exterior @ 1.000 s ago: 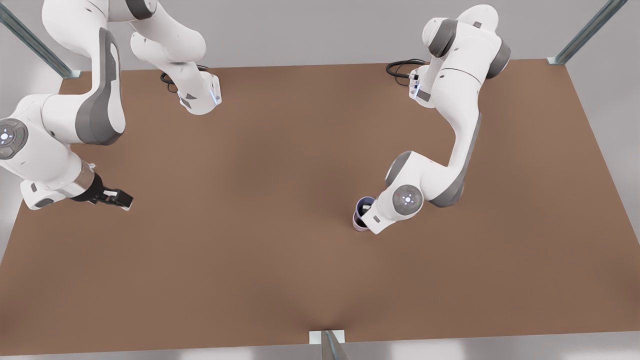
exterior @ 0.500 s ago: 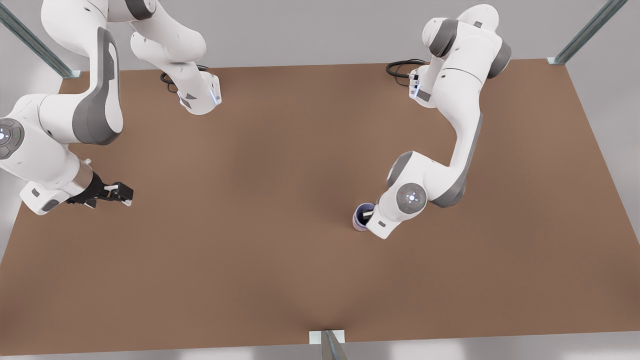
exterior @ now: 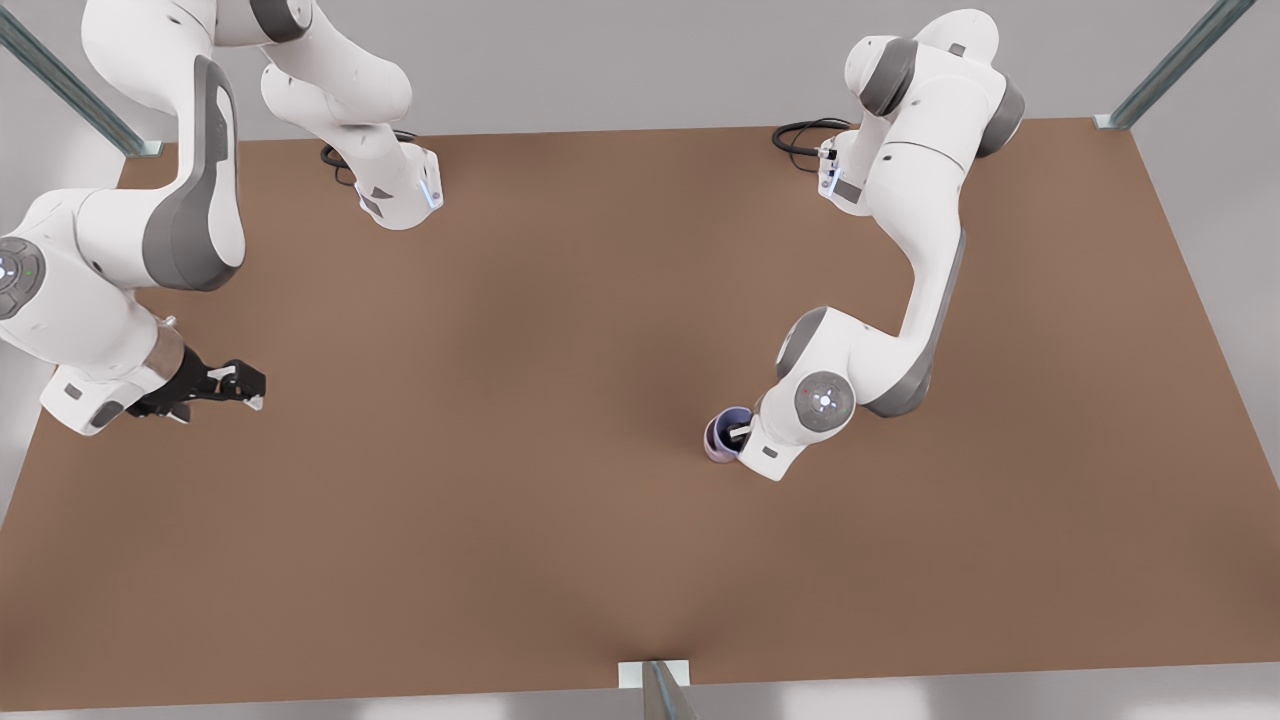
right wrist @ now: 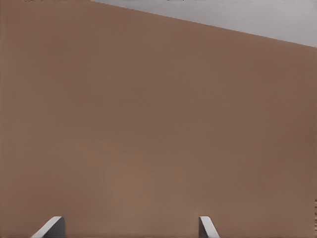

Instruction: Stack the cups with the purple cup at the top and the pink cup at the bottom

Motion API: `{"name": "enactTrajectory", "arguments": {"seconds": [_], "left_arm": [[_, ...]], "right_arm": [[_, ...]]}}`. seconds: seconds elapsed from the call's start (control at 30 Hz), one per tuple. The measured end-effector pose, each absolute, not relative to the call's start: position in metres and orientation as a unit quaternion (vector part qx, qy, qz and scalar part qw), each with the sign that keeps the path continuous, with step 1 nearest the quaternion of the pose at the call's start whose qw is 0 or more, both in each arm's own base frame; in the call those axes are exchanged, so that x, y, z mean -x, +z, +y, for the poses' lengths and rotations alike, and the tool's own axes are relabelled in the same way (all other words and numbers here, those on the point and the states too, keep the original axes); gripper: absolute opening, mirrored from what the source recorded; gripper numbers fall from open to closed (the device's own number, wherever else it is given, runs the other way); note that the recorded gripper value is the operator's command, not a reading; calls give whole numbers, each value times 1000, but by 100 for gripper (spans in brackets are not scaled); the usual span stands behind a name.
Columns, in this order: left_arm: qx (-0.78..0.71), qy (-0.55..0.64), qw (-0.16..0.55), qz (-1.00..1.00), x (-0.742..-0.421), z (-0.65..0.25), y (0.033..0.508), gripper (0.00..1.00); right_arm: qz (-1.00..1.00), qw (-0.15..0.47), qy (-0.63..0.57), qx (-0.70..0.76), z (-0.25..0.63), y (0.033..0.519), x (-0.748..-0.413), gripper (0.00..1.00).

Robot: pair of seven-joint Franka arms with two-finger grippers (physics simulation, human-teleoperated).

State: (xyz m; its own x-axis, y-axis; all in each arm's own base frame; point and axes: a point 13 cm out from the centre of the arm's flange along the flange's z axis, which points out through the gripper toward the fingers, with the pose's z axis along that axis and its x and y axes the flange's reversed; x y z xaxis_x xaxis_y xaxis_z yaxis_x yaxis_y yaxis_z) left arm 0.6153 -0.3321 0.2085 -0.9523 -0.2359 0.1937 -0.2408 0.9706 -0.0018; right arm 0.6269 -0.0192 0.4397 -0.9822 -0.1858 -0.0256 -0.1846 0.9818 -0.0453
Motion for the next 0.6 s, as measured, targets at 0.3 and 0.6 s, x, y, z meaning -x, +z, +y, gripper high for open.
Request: {"name": "enactTrajectory", "arguments": {"seconds": [0.3,0.6], "left_arm": [[-134,13,98,-986,-614,-331,214,21],[-143,11,102,-984,-612,-331,215,21]], "right_arm": [[993,17,-22,114,-16,441,-628,100],[992,20,-22,125,-16,444,-633,100]]}}
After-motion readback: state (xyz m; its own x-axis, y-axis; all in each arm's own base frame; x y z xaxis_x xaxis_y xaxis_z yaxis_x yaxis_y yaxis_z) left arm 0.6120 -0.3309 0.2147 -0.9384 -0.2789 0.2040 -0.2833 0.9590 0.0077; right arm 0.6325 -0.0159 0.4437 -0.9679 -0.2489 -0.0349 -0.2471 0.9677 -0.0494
